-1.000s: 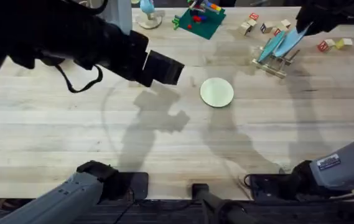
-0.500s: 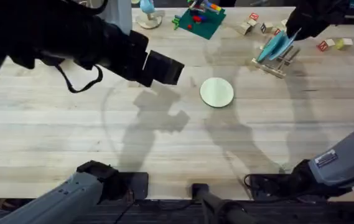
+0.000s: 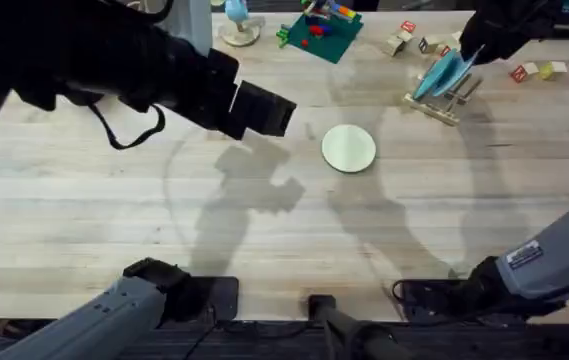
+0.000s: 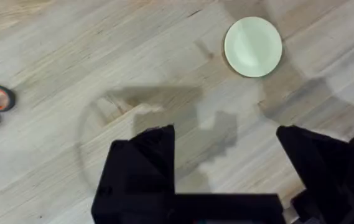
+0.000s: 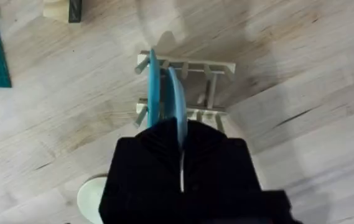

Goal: Pick up the plates from the table one by one and place each into a slot on the dish rack.

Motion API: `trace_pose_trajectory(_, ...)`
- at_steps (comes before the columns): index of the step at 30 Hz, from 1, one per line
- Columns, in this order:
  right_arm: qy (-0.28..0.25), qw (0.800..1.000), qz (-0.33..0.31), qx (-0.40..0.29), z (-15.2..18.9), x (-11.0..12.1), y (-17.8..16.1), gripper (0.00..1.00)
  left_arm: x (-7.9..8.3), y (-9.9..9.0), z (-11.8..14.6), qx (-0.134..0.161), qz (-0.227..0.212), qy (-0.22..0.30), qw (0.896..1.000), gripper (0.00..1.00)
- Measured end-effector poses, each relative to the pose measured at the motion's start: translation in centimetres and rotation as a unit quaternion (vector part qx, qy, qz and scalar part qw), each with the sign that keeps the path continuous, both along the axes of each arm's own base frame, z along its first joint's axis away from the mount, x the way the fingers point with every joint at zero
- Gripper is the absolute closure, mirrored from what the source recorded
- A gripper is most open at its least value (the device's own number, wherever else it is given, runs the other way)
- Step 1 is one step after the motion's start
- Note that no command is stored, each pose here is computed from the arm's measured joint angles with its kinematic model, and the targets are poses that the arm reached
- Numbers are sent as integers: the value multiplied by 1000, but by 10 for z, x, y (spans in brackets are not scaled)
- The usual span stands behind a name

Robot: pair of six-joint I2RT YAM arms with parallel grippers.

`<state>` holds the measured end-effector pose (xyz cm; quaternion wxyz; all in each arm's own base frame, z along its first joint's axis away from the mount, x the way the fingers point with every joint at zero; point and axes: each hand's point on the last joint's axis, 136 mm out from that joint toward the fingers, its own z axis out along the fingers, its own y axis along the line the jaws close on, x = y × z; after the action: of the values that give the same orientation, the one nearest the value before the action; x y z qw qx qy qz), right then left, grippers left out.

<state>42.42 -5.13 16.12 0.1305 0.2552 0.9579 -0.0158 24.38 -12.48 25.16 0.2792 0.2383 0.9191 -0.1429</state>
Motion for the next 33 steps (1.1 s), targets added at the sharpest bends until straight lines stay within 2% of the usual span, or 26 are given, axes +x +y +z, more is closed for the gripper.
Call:
trace_pose_trajectory(10, -1, 1000, 0, 0, 0, 1, 0, 858, 0, 0, 0, 0, 0, 0, 1000, 6)
trace_pose_trajectory(24, 0, 1000, 0, 0, 0, 0, 0, 840, 0, 0, 0, 0, 0, 0, 1000, 6)
trace_pose_trajectory(28, 14, 1000, 0, 1, 2, -7, 1, 828, 0, 0, 0, 0, 0, 0, 1000, 7)
trace_pose_trajectory(33, 24, 1000, 2, 2, 17, -17, 2, 727, 0, 0, 0, 0, 0, 0, 1000, 7)
